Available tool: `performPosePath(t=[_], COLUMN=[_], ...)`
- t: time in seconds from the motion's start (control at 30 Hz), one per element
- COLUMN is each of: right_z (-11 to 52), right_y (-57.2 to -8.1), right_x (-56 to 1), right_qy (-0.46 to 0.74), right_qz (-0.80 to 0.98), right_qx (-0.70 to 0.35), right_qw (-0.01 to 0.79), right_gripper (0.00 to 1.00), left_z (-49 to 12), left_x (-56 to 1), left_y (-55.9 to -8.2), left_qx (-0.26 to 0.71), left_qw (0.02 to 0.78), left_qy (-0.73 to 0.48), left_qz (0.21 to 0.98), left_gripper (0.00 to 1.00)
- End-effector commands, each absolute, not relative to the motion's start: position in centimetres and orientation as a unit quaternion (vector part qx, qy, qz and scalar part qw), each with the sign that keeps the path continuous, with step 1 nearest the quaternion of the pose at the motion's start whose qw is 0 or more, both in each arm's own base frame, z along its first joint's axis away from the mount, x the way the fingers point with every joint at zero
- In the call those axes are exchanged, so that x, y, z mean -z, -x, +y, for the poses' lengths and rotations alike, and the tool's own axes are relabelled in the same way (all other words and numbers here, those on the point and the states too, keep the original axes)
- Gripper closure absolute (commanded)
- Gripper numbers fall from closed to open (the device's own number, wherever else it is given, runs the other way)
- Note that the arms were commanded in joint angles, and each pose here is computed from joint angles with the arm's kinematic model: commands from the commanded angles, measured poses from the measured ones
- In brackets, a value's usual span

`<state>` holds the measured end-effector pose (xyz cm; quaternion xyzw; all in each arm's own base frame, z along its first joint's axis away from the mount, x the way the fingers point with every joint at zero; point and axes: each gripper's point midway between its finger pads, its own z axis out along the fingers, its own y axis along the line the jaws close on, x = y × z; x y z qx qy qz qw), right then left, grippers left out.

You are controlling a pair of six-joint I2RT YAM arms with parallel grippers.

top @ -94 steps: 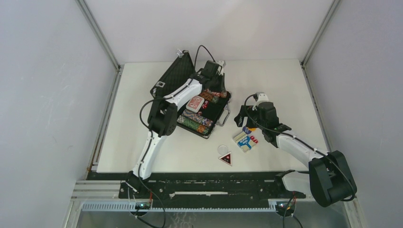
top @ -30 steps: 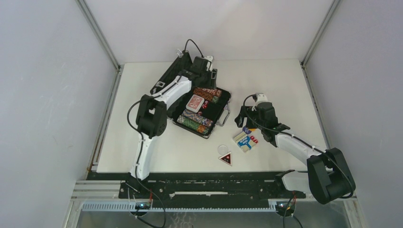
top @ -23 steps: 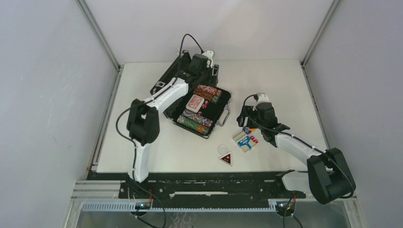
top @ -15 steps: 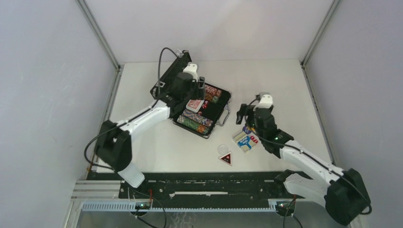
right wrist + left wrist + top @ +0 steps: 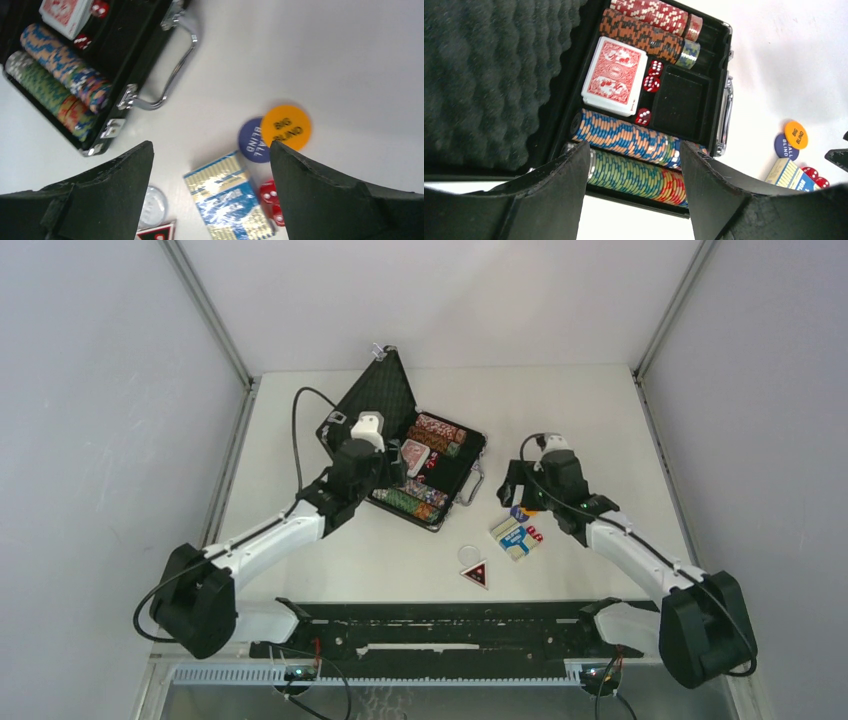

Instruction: Pack up texas hold em set

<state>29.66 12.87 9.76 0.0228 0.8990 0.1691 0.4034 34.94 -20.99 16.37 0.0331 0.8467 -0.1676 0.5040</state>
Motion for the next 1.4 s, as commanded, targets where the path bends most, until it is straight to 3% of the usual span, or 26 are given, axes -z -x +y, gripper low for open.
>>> performPosePath(t=[0.0,0.23,0.6,0.93,1.37], right_z=[15.2,15.8,16.8,14.4,14.6], right_y=[-29.9,-28.3,-24.6,-24.5,-23.0], right_x=[-11.4,-7.1,-4.0,-3.9,-2.0], right_qy=[0.039,0.077,0.099,0.05,0.11], right_qz=[0.913,0.952,0.963,0.972,0.979], right_qx=[-0.168,-0.101,-0.091,-0.064,-0.048], right_qw=[0.37,0.278,0.234,0.219,0.163], right_gripper=[0.05,0.0,0.0,0.0,0.0], left_z=[-19.5,-20.2,-20.8,-21.4,-21.6], left_x=[-17.6,-17.5,-16.7,-16.6,-15.7], left_y=[-34.5,-33.8,-33.8,-33.6,-33.9], left_qx=[0.162,0.189,0.198,0.212,0.205], left_qw=[0.541,0.53,0.518,0.51,0.501], left_qy=[-0.011,-0.016,-0.018,-0.025,-0.03], left_qz=[0.825,0.827,0.832,0.833,0.84], left_gripper=[0.29,0.29,0.29,0.3,0.31])
